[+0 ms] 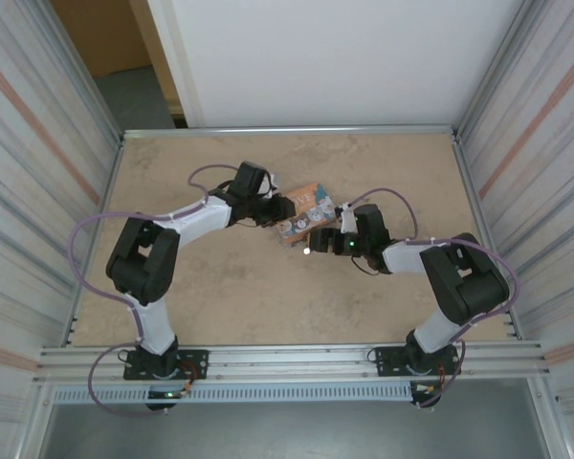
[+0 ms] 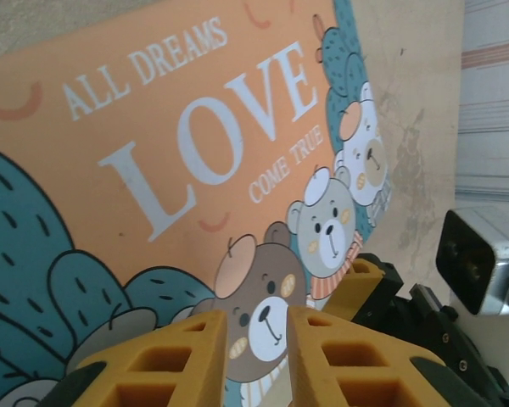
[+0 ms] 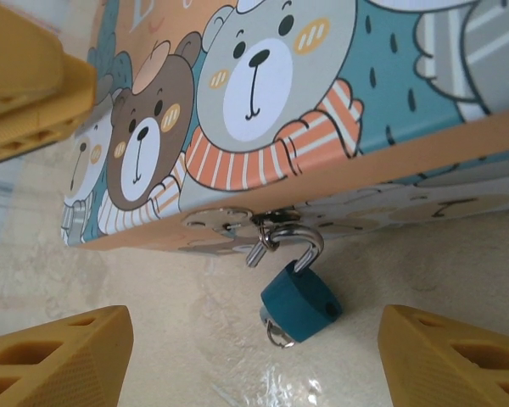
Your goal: Unlock the padlock with the key
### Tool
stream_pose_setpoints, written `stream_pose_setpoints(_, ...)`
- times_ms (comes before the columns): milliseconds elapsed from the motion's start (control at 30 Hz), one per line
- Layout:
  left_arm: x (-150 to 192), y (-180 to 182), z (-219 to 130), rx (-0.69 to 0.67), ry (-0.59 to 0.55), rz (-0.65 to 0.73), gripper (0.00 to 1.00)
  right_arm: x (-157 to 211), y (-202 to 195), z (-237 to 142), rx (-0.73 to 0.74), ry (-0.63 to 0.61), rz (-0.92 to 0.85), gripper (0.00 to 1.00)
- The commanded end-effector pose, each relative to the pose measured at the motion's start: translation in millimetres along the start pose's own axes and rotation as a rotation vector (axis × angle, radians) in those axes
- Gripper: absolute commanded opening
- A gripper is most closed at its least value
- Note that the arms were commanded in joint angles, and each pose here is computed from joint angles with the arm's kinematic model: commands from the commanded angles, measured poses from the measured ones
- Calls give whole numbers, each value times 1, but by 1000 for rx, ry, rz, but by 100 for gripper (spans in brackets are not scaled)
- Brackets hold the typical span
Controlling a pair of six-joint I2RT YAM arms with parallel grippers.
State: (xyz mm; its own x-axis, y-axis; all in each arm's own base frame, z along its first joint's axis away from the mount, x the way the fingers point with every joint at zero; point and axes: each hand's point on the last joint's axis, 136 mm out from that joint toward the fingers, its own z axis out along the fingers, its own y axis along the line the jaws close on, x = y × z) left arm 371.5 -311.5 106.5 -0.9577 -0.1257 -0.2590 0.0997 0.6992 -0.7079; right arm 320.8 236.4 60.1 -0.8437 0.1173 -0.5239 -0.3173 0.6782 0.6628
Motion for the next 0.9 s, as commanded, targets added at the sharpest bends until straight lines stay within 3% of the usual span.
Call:
stream_pose_setpoints(0, 11, 16, 9, -33, 41, -14, 24, -15, 11, 5, -52, -21, -37, 73)
stream_pose_setpoints(867, 17, 28, 16, -65, 63, -34, 21, -16, 19, 22, -187, 32, -6, 63)
